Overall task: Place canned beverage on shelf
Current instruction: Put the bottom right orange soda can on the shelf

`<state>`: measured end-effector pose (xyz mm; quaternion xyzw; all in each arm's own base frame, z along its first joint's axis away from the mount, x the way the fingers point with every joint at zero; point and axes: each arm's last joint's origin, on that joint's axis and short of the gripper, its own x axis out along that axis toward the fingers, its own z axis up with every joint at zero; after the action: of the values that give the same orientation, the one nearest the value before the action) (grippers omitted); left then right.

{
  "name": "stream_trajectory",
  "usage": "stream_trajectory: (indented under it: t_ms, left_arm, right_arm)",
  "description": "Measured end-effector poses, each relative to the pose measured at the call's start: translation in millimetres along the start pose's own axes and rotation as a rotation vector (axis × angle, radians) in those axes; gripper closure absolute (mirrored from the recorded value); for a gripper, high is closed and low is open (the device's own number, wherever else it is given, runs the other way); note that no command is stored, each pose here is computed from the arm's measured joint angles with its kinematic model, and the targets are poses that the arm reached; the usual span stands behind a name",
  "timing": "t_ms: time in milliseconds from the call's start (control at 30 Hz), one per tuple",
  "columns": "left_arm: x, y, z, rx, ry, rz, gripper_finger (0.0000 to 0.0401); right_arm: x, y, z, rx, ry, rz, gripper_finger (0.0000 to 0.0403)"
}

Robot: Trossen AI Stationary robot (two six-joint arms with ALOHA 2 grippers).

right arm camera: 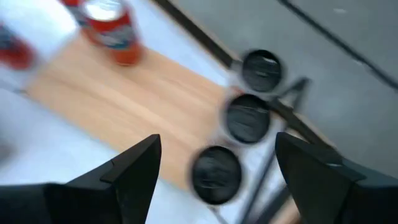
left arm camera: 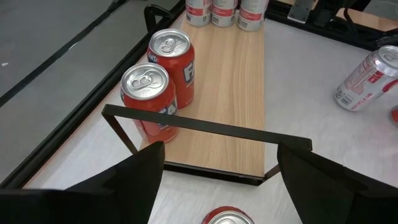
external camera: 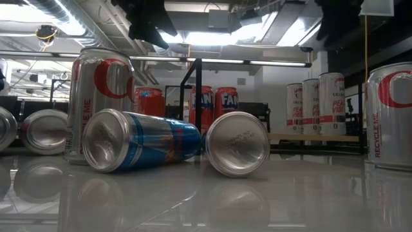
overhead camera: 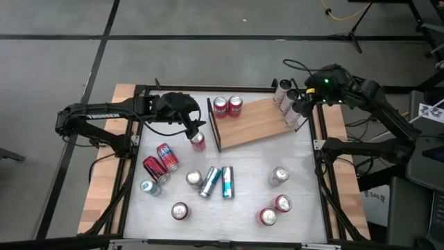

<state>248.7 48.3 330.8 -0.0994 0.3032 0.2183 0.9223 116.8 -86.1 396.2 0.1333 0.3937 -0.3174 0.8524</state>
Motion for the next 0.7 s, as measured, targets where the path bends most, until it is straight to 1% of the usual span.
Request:
stream_trajectory:
  t_ms: [133, 200, 500, 700]
  left_arm:
    - [0, 0, 0, 0.000, 0.000, 0.000, 0.0099]
    - [0, 0, 0, 0.000, 0.001, 0.000, 0.0099]
    - [0, 0, 0, 0.000, 0.002, 0.000, 0.0099]
    - [0, 0, 0, 0.000, 0.003, 0.001, 0.0099]
  right_arm:
    - [-4, 9, -1, -0.024, -0.027, 0.186, 0.0097]
    - [-6, 18, -1, -0.051, -0.033, 0.255, 0.0097]
    - [-19, 73, -6, -0.123, -0.081, 0.410, 0.0097]
    - [-25, 109, -20, -0.113, 0.001, 0.508, 0.0097]
